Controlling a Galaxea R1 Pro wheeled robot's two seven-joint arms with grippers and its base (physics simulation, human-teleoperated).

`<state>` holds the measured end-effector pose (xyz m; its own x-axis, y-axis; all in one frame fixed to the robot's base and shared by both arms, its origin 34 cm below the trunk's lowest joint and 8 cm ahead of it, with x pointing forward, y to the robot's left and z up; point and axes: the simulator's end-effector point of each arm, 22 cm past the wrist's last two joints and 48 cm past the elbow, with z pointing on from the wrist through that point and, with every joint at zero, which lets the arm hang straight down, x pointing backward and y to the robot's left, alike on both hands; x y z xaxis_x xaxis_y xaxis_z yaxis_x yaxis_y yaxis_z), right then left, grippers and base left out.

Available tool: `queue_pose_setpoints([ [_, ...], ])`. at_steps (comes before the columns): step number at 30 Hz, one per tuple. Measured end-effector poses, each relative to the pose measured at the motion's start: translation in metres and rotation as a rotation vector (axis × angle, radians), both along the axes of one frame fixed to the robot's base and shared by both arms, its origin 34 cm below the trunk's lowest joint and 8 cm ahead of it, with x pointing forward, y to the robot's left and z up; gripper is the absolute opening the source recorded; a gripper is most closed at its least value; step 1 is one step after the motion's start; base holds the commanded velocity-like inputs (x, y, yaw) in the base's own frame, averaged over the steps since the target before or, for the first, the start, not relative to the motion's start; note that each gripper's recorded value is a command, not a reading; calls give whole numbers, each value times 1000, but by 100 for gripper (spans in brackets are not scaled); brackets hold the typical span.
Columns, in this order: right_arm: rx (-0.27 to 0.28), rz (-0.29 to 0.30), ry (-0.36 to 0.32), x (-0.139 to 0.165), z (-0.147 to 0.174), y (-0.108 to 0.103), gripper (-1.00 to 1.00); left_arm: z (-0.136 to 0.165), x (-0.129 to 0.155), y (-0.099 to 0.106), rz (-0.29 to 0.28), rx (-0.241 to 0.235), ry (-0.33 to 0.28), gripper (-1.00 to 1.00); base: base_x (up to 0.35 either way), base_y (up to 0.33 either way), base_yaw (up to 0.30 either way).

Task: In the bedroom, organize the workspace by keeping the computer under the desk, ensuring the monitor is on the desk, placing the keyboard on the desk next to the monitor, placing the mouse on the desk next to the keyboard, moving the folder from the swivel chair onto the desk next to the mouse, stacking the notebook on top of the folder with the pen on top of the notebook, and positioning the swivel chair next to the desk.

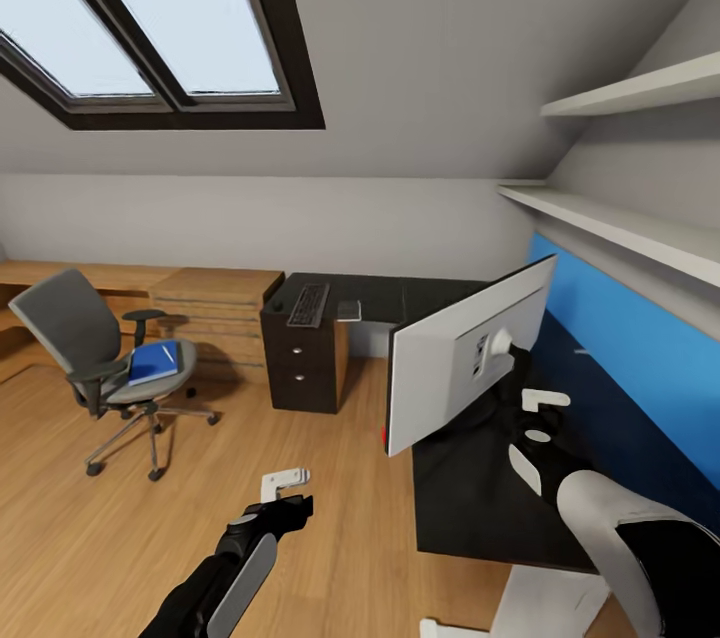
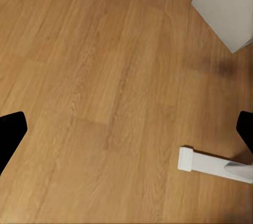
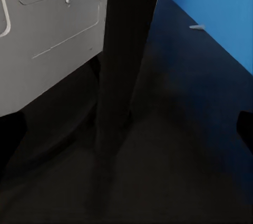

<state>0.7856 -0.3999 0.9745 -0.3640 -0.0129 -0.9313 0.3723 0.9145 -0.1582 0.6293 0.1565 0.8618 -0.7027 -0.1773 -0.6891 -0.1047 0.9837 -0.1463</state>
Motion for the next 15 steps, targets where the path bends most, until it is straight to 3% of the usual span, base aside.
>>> queue_pose_setpoints([
  [10,-1,-1,2,0,0,-1,100,-1,-1,0,-1,-2,2,100,164,-17,0],
  [15,-12,-17,2,-2,1,-16,100,-7,-4,-3,-5,3,16,100,96,-36,0],
])
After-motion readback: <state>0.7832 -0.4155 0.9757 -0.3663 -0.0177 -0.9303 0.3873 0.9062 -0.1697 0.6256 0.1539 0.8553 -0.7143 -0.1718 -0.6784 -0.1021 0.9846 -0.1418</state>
